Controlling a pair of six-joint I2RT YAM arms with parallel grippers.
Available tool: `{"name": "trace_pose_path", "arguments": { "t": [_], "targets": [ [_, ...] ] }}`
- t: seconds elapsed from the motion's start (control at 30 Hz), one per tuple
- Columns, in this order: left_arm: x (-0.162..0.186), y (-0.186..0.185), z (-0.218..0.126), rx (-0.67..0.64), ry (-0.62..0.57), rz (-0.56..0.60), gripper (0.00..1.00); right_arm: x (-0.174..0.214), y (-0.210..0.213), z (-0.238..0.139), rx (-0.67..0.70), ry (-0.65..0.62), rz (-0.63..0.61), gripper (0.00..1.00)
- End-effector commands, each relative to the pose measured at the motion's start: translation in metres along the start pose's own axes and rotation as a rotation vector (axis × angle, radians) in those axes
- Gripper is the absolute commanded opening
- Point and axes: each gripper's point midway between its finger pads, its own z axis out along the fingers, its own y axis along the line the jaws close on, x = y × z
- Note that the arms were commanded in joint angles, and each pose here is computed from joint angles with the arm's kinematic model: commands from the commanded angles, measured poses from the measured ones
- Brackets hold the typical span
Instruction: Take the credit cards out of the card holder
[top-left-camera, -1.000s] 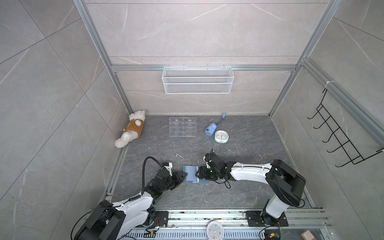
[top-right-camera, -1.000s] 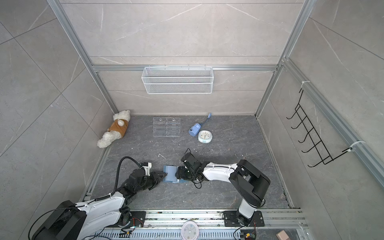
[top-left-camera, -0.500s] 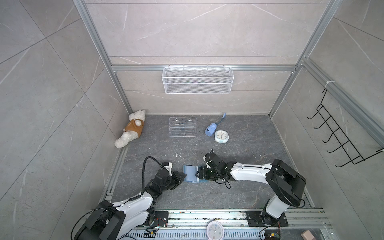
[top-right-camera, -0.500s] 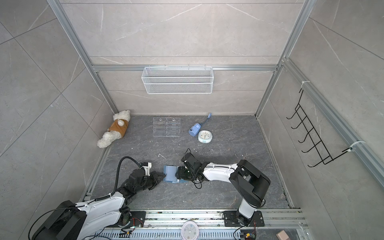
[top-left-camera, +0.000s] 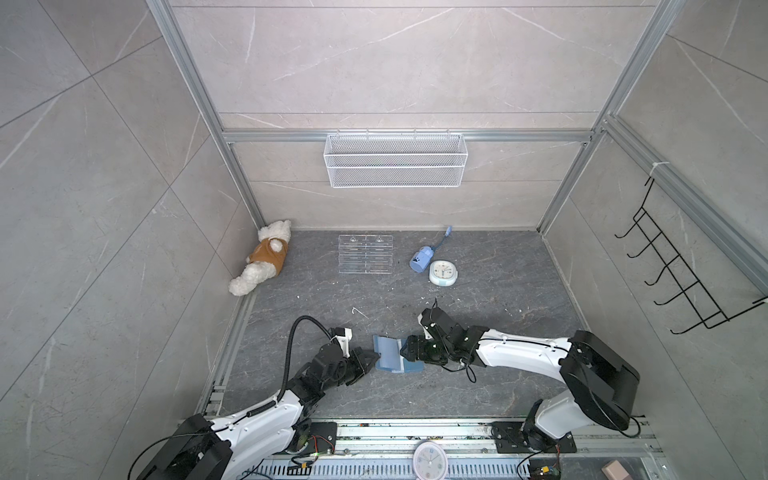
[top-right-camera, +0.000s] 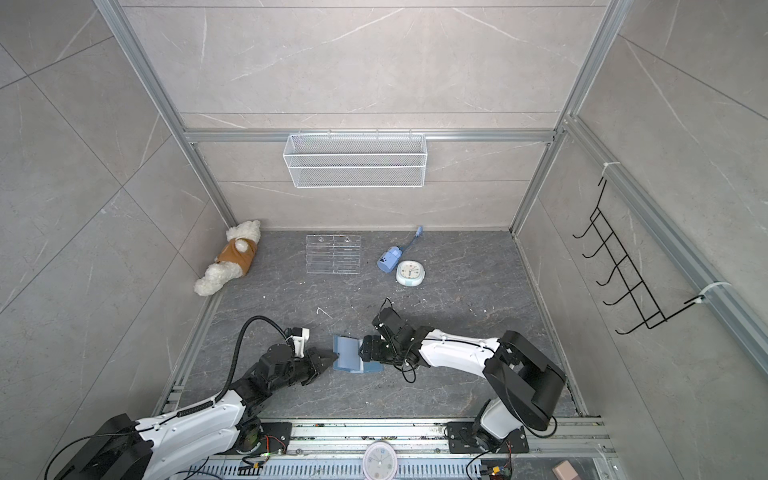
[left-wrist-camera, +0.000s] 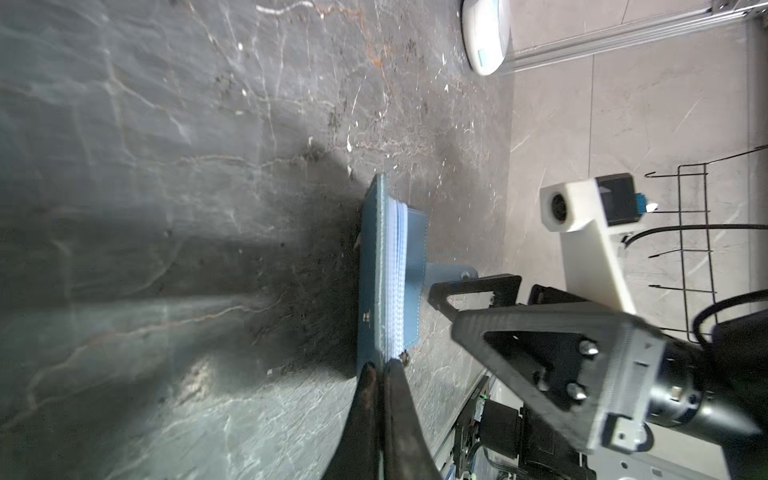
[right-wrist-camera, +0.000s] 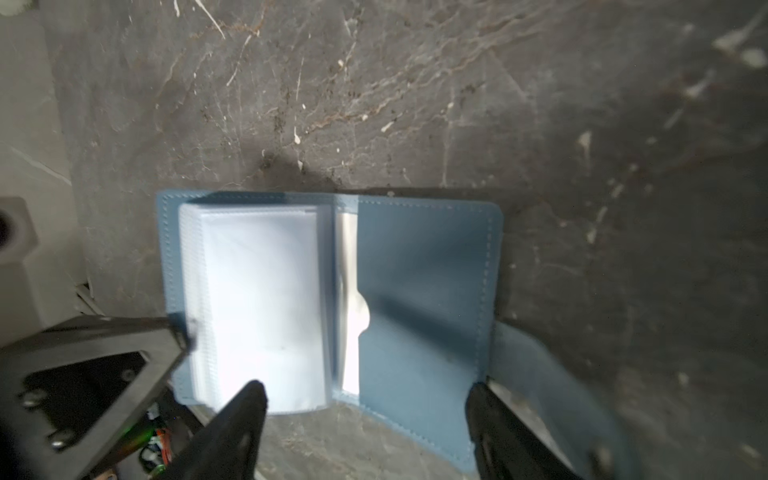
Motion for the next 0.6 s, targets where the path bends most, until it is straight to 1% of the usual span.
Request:
{"name": "trace_pose_path", "arguments": {
  "t": [0.0, 0.07, 0.1, 0.2, 0.33, 0.57],
  "targets": [
    [-0.004, -0.004, 0.001, -0.019, -0.049, -0.007, 0.0, 0.0, -0.004, -0.016, 0.02, -0.02, -0.003, 0.92],
    [-0.001, -0.002, 0.003, -0.036, -0.051, -0.006, 0.0, -0.001, -0.001, -0.021, 0.019, -0.024, -0.003, 0.97],
    [0.001, -0.001, 0.004, -0.044, -0.051, -0.007, 0.0, -0.001, 0.0, -0.022, 0.018, -0.018, -0.003, 0.99],
    [0.003, 0.0, 0.007, -0.058, -0.057, -0.006, 0.0, 0.003, -0.003, -0.019, 0.054, 0.018, 0.0, 0.99],
    [0.007, -0.005, 0.01, -0.058, -0.063, 0.013, 0.0, 0.007, 0.004, -0.013, 0.075, 0.043, -0.017, 0.99],
    [0.012, -0.006, 0.011, -0.066, -0.072, 0.016, 0.0, 0.006, 0.015, -0.006, 0.187, 0.057, -0.1, 0.99]
  ]
}}
